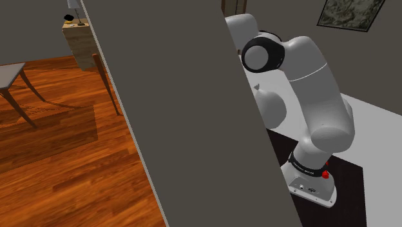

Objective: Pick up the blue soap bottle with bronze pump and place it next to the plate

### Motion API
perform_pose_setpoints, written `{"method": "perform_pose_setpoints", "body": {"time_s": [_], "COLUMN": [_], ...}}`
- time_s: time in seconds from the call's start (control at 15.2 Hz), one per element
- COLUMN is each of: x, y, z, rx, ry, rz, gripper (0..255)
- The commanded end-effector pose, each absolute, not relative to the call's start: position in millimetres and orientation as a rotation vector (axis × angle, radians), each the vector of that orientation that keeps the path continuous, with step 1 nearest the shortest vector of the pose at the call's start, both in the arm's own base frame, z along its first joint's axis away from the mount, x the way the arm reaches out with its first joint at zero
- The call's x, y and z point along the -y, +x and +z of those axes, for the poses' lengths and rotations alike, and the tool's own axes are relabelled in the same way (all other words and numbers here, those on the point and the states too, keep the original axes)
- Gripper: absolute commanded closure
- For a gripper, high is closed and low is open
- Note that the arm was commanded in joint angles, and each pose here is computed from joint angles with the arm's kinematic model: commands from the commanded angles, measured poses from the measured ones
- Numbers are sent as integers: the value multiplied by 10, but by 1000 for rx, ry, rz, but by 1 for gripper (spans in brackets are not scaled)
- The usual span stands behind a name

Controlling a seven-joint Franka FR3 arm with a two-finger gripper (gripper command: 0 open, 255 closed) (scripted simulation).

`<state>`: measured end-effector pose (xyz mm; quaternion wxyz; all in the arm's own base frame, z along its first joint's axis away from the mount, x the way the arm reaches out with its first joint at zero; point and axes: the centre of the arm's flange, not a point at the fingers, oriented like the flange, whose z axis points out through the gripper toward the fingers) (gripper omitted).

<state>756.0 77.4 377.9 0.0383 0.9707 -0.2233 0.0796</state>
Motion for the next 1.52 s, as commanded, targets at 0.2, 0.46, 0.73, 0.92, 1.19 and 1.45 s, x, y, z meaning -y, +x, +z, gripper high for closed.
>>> {"method": "perform_pose_setpoints", "body": {"time_s": [0.2,0.46,0.73,0.92,1.19,1.45], "x": [-778,-778,-786,-784,-822,-833], "y": [7558,7558,7555,7557,7503,7489], "z": [3591,3591,3589,3588,3980,4083], "rx": [685,685,685,685,685,685], "ry": [2978,2978,2978,2978,2978,2978], "rz": [246,246,246,246,246,246], "gripper": [255,255,0,0,0,0]}}
